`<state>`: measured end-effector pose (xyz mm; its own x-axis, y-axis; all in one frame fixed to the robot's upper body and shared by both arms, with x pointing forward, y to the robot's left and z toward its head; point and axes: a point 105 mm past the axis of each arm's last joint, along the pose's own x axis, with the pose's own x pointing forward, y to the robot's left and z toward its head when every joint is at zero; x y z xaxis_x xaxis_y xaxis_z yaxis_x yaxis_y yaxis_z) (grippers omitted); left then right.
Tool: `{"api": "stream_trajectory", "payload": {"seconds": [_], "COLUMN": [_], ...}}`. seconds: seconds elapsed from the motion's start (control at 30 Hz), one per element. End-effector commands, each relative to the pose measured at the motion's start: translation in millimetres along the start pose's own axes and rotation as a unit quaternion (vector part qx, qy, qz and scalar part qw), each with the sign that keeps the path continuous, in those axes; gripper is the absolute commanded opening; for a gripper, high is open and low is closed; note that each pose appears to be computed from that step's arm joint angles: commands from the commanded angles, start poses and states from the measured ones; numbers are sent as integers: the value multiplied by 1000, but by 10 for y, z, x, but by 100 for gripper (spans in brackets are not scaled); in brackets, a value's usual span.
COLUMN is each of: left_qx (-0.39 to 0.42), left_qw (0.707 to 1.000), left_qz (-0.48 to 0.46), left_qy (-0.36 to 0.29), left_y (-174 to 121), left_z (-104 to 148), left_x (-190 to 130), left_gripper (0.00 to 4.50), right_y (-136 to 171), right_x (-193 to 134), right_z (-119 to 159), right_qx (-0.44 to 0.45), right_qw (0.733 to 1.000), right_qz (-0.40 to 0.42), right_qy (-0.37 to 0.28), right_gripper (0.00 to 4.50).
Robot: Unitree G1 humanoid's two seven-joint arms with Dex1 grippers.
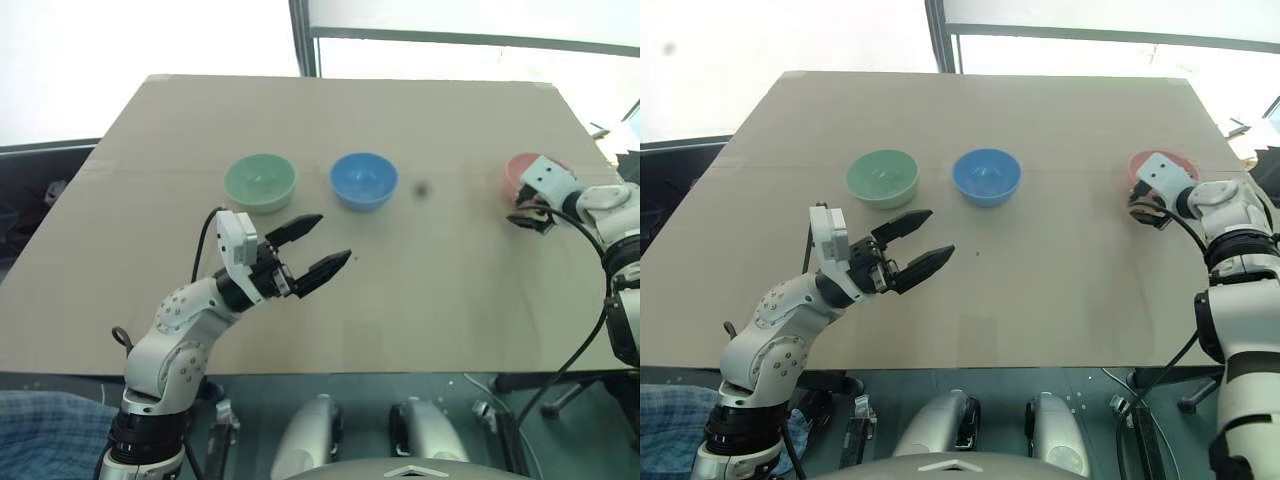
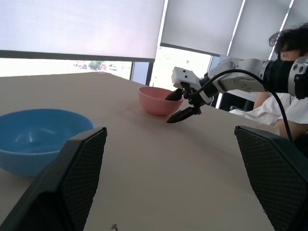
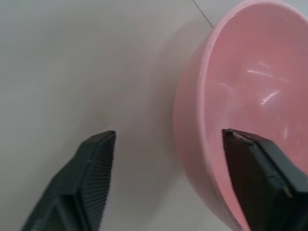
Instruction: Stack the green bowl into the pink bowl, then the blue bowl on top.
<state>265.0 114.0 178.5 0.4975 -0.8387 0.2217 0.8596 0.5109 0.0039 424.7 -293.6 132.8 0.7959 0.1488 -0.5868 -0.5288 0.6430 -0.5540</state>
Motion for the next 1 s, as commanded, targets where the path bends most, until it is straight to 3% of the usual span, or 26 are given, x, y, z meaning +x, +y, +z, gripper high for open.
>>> {"api": "stream_trajectory", "payload": {"seconds": [0.03,0.17,0.43,0.57,0.73,1.0], "left_qx": [28,26,27,34,39,54], "left_qw": [999,999,999,999,999,994], "left_qz": [-17,-18,-14,5,23,73], "left_qy": [-19,-20,-17,-5,30,67], "left_y": [-75,-83,-63,11,64,269], "left_z": [135,125,102,81,-32,-102], "left_x": [22,20,19,-48,-209,-479], "left_gripper": [450,450,450,450,450,450], "right_y": [-139,-140,-37,210,766,1845], "right_x": [-61,-58,-56,-118,-341,-755], "right_z": [168,178,186,590,996,1348], "right_qx": [-25,-28,-74,-121,-203,-231], "right_qw": [999,999,997,983,952,916], "right_qz": [-22,-22,21,112,175,256], "right_qy": [-17,-18,-10,-81,-145,-203], "right_gripper": [196,4,1,1,1,1]}}
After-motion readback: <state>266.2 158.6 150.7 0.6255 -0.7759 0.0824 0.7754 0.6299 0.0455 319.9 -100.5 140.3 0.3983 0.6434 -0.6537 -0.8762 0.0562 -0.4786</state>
